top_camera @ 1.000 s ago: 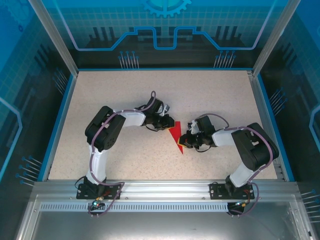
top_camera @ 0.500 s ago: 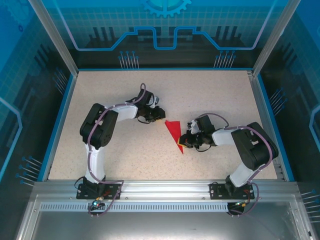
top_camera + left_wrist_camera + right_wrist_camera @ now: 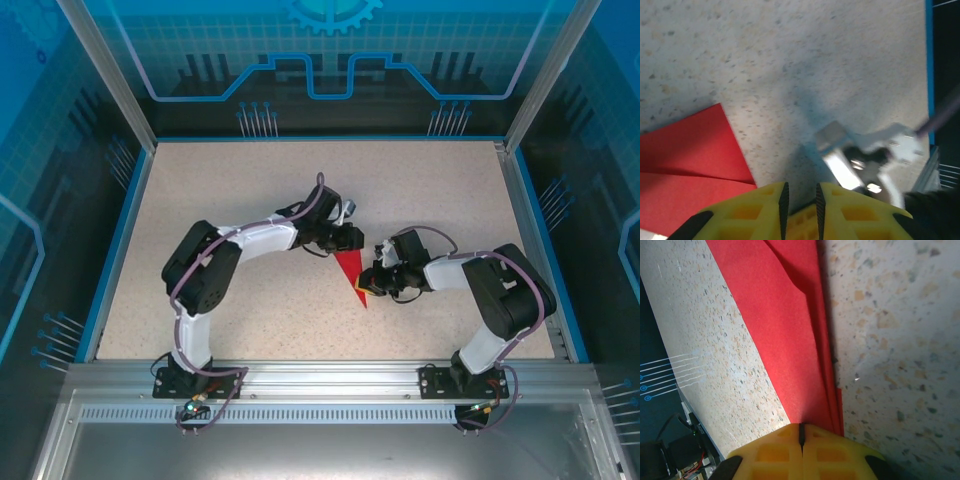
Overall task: Fold a paper plane with a square sheet of paper (pick it up from the middle)
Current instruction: Fold the wing for the fifth time at the center of the table.
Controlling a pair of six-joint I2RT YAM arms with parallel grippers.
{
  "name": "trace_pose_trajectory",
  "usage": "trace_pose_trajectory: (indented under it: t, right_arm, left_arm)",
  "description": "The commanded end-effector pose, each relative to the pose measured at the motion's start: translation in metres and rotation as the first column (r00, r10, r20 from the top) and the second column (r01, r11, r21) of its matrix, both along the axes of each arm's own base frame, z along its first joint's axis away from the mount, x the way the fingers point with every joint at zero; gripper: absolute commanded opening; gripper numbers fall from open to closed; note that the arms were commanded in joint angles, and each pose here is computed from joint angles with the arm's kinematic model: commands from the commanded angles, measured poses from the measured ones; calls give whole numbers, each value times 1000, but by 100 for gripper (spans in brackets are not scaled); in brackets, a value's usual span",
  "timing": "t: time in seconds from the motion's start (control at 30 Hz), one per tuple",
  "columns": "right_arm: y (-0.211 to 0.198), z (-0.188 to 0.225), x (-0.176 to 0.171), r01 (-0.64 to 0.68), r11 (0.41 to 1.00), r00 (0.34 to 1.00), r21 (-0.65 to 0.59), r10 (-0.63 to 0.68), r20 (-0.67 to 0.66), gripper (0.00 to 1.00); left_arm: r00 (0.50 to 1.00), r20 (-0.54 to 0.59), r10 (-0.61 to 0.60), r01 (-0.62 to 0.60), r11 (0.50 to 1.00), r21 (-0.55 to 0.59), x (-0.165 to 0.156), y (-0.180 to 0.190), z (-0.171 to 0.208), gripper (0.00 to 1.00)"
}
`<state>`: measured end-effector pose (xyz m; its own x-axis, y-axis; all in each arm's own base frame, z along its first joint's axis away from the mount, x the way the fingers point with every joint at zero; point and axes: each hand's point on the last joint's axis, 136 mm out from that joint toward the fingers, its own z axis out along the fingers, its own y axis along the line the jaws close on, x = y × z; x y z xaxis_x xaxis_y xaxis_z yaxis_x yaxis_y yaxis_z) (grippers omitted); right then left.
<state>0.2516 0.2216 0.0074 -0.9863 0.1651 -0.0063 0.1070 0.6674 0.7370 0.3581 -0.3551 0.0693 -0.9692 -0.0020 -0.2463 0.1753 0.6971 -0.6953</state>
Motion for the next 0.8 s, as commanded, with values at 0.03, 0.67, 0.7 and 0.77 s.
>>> trace_pose_trajectory:
  t: [0.03,0.67,0.7,0.77]
  right_arm:
    - [-27,-35,-36,24,990,984,-137,-47,-170,9]
    - [20,11,15,-26,996,999,-83,22,-48,17]
    - [20,7,15,-21,996,999,-85,16,-50,17]
    - [16,-2,12,-20,995,997,-98,13,-70,17]
  left_arm:
    - [996,-85,32,-30,999,23,3,3,-31,25]
    - [990,-138,43,-24,990,138,-8,20,-75,23]
    - [990,-138,42,-23,990,136,-7,20,-75,23]
    - [990,-134,39,-21,991,134,-7,20,-75,22]
